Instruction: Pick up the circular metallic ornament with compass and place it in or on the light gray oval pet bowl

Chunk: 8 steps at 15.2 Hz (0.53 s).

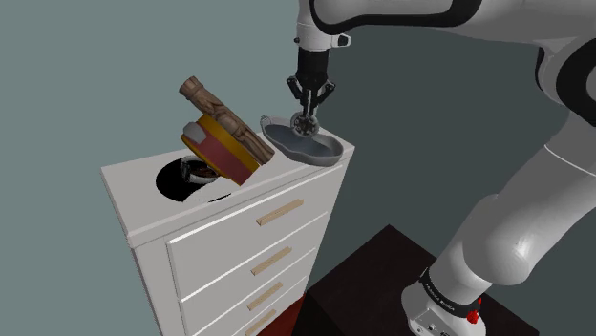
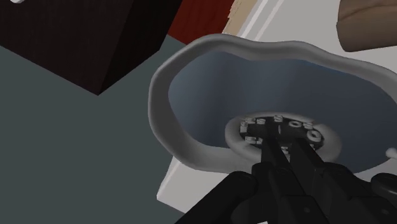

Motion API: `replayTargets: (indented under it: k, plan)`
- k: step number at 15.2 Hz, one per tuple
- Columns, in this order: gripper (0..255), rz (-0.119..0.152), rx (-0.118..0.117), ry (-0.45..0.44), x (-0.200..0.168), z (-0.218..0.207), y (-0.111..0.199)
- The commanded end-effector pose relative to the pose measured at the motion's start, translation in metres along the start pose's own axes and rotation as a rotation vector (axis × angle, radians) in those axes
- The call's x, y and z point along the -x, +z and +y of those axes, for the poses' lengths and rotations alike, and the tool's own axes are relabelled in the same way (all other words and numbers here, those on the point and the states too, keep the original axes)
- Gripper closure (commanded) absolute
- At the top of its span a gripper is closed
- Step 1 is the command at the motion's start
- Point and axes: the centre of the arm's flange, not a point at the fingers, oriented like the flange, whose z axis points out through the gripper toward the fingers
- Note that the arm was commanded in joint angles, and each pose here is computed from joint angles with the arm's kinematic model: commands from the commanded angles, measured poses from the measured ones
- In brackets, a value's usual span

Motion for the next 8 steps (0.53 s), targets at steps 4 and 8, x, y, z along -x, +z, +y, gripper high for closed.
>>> replayTargets:
  k: [4,8]
  plan:
    - [255,0.000,0.000,0.001,0.002,-0.012,0.020]
    - [255,0.000,0.000,0.001,0.005,-0.014,0.041]
